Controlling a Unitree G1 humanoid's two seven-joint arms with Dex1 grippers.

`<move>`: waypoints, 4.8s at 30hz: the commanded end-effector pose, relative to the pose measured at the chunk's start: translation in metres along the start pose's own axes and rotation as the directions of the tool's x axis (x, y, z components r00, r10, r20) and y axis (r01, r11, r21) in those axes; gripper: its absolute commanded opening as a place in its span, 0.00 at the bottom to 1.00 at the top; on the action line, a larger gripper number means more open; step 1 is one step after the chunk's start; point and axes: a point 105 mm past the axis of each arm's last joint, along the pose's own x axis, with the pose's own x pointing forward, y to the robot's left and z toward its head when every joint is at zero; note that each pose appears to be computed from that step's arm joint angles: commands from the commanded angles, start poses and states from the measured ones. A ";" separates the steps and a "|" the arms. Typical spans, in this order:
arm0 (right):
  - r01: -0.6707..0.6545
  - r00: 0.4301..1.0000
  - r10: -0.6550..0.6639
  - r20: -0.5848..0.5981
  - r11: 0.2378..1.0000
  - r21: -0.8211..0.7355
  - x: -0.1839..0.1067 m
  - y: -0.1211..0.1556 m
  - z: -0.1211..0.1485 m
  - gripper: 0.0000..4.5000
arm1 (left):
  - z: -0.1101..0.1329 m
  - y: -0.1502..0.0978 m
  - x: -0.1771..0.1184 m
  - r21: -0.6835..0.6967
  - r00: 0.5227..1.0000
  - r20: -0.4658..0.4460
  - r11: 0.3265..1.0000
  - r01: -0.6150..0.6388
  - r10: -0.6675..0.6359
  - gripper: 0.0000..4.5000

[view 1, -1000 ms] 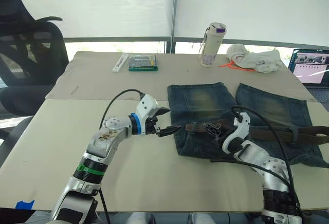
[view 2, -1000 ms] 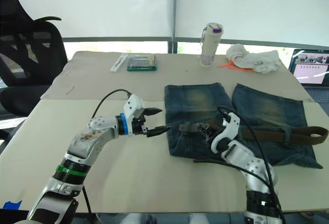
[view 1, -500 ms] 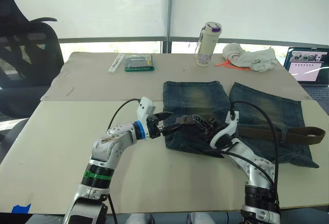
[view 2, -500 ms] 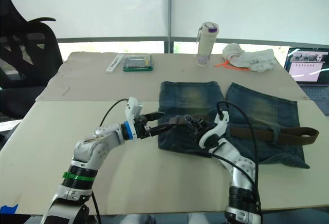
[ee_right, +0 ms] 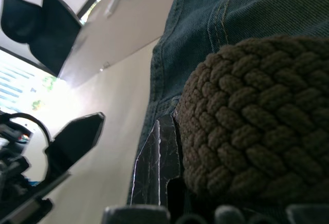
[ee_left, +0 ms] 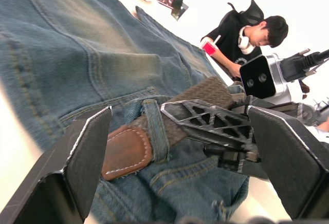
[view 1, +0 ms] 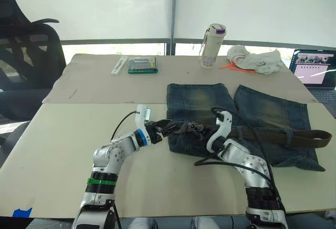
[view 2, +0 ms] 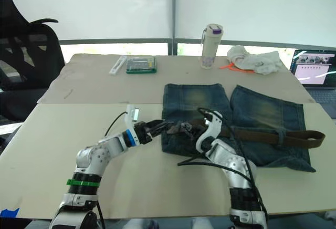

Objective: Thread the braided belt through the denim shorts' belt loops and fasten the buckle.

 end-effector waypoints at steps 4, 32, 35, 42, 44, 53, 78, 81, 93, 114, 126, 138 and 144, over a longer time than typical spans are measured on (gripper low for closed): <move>0.035 0.999 -0.035 -0.029 0.999 0.005 0.007 -0.003 -0.014 0.00 | 0.009 -0.003 -0.003 0.038 0.999 0.035 0.999 0.003 -0.004 0.99; -0.321 0.945 0.265 0.190 0.858 0.400 -0.008 0.042 0.014 0.00 | 0.018 -0.010 0.006 -0.197 0.985 0.173 0.979 0.058 -0.024 0.99; -0.369 0.928 0.305 0.216 0.839 0.401 -0.012 0.049 0.019 0.00 | 0.015 -0.007 0.009 -0.196 0.988 0.156 0.980 0.039 -0.008 0.99; -0.432 0.900 0.356 0.252 0.812 0.392 -0.018 0.059 0.025 0.00 | 0.012 -0.008 0.015 -0.198 0.990 0.142 0.980 0.029 0.000 0.99; -0.439 0.896 0.364 0.253 0.811 0.388 -0.019 0.060 0.025 0.00 | 0.011 -0.011 0.017 -0.199 0.990 0.140 0.979 0.043 -0.015 0.99; -0.422 0.904 0.353 0.240 0.824 0.379 -0.017 0.059 0.021 0.00 | 0.021 -0.011 0.016 -0.192 0.984 0.176 0.980 0.055 -0.021 0.87; -0.396 0.916 0.398 0.042 0.916 -0.064 -0.079 0.029 0.033 0.99 | 0.035 0.028 -0.013 0.175 0.986 0.072 0.971 -0.162 0.152 0.00; -0.376 0.922 0.385 0.039 0.915 -0.144 -0.096 0.016 0.046 0.99 | 0.042 0.043 -0.024 0.287 0.974 0.053 0.931 -0.226 0.220 0.00; 0.081 0.996 -0.049 0.081 0.882 -0.464 -0.160 -0.088 0.120 0.99 | 0.116 0.107 -0.102 0.791 0.762 0.172 0.373 -0.484 0.624 0.00; 0.300 0.947 -0.317 0.044 0.831 -0.468 -0.174 -0.137 0.150 0.99 | 0.146 0.140 -0.148 0.775 0.490 0.352 0.046 -0.631 0.798 0.00; 0.287 0.914 -0.388 -0.118 0.824 -0.488 -0.173 -0.150 0.130 0.99 | 0.142 0.139 -0.145 0.782 0.507 0.334 0.067 -0.620 0.795 0.00; 0.301 0.922 -0.379 -0.083 0.834 -0.462 -0.173 -0.151 0.136 0.27 | 0.141 0.148 -0.165 0.769 0.415 0.327 0.017 -0.639 0.849 0.00; 0.310 0.922 -0.381 -0.072 0.837 -0.451 -0.176 -0.152 0.134 0.06 | 0.139 0.151 -0.169 0.767 0.387 0.317 0.006 -0.642 0.866 0.00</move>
